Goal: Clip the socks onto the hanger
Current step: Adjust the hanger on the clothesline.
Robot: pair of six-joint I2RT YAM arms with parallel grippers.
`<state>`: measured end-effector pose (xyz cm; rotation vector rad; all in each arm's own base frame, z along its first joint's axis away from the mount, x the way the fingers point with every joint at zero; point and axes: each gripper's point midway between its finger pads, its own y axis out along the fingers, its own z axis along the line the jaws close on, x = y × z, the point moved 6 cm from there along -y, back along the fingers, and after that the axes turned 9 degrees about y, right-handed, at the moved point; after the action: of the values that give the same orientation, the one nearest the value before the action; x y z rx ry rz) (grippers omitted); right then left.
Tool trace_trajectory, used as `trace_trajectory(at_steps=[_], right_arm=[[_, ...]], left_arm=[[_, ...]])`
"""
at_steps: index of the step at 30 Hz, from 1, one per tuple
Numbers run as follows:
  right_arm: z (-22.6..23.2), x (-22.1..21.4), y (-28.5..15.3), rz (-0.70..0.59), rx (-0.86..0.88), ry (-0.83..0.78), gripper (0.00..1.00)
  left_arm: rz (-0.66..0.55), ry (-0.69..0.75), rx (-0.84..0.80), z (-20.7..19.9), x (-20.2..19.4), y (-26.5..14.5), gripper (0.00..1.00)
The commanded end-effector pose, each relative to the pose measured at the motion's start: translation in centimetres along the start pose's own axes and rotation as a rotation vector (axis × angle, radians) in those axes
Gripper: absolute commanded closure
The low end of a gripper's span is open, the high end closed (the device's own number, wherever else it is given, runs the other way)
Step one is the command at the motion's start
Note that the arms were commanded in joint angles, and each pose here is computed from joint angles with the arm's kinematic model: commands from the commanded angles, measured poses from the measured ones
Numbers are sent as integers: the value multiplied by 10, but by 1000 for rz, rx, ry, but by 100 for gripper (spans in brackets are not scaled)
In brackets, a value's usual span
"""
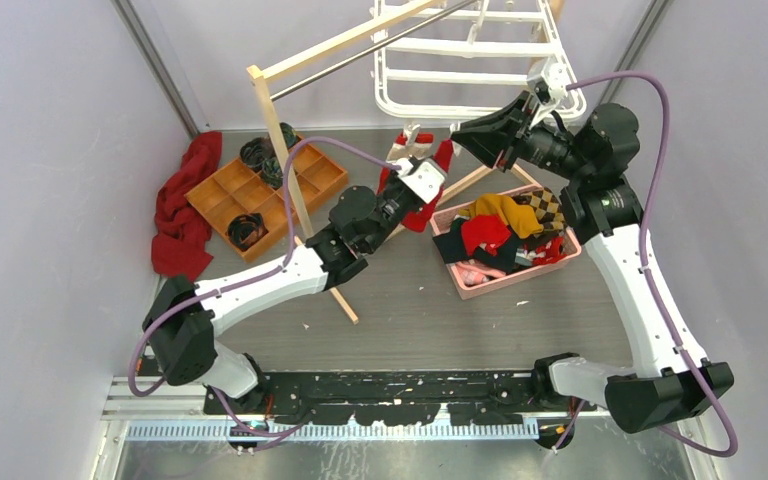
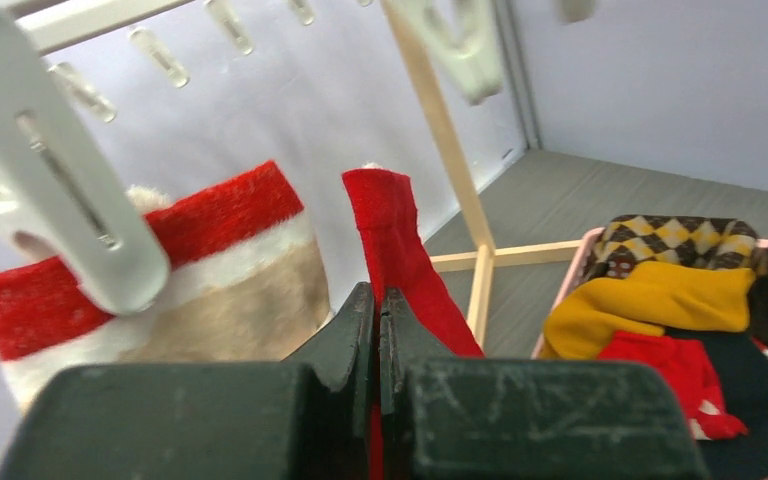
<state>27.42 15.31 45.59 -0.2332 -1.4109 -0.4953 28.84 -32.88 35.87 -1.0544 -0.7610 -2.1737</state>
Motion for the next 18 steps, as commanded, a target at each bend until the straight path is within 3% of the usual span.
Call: trace_trajectory(at_steps=[1,6,11,18], right_arm=[[0,7,4,-8,-36,20,86],[1,-2,-1,16,-53,29,82],[5,-6,-8,20,-80,39,68],[12,-8,-28,62,-109,6,58]], left_arm=[[-71,-11,146,41,24,-1,100],[-105,-20,84,37,24,-5,100],[-112,-28,58,32,21,-6,100],[-93,-24,77,40,15,-7,100]])
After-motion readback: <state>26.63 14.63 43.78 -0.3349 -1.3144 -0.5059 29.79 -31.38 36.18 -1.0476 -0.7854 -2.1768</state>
